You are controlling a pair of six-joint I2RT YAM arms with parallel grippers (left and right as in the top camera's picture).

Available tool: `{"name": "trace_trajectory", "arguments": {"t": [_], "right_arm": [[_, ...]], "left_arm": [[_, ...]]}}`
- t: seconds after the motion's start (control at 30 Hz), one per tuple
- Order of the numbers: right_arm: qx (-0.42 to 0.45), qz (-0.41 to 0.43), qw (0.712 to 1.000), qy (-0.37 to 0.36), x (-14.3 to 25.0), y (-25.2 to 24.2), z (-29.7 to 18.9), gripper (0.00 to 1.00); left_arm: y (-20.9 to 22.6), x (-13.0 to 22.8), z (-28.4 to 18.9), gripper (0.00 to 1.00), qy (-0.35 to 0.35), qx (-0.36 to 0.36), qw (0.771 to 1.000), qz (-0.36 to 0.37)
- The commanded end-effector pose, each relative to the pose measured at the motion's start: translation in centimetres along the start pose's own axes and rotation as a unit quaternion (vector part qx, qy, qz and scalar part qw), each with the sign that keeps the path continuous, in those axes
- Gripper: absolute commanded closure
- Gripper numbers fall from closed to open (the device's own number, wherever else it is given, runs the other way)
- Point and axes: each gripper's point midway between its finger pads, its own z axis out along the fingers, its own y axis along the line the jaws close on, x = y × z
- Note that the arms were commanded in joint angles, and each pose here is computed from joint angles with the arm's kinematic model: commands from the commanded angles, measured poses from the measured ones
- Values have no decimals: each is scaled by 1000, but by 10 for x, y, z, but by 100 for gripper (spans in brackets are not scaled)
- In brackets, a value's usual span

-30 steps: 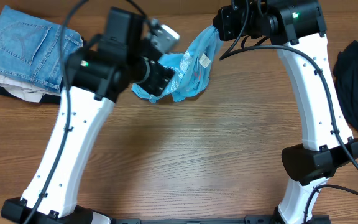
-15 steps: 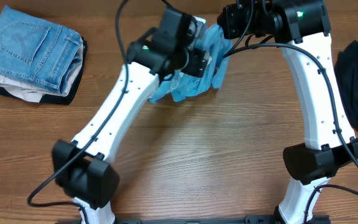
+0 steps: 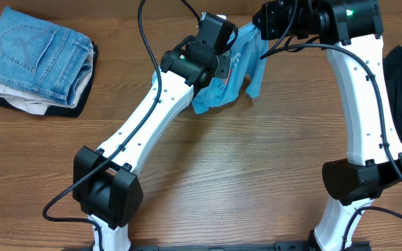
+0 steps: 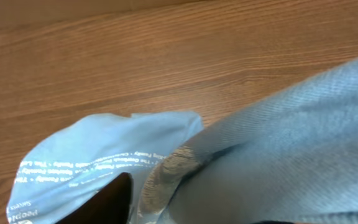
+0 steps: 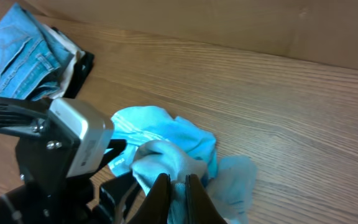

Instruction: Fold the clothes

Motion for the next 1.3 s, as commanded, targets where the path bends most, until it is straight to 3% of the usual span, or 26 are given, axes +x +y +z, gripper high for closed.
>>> {"name": "trace_trajectory", "arguments": {"t": [0.0,0.13,0.27,0.47,0.6,0.7,0.87,1.07,1.13,1.27], "right_arm": [[-27,-4,999,-16,-8,10,-9,96],[-30,-13,999,-41,-15,18,-32,96],[-9,-6,996,-83,-26,3,-74,96],[27,12,991,-128,-27,-17,-137,96],[41,0,984,-175,-26,-5,-189,96],[71,-10,975,-209,-15,10,-235,96],[79,-28,964,-253,9,41,-293,96],[91,-51,945,-310,38,72,-351,96],[92,-47,948,-302,38,69,-347,96],[84,-27,963,-255,26,50,-309,96]], "left_arm": [[2,1,14,68,-1,-18,1000,-12],[15,-2,19,96,-10,-49,999,-14],[50,-42,-28,96,-75,-105,991,-20],[68,-114,-221,93,-246,-67,967,-15],[84,-117,-314,93,-322,-53,945,-19],[93,-106,-353,93,-342,-48,938,-14],[82,-89,-382,95,-347,14,938,4],[76,-61,-461,96,-404,107,909,6],[69,-50,-458,96,-383,130,914,15],[65,-44,-403,96,-303,101,947,24]]}}
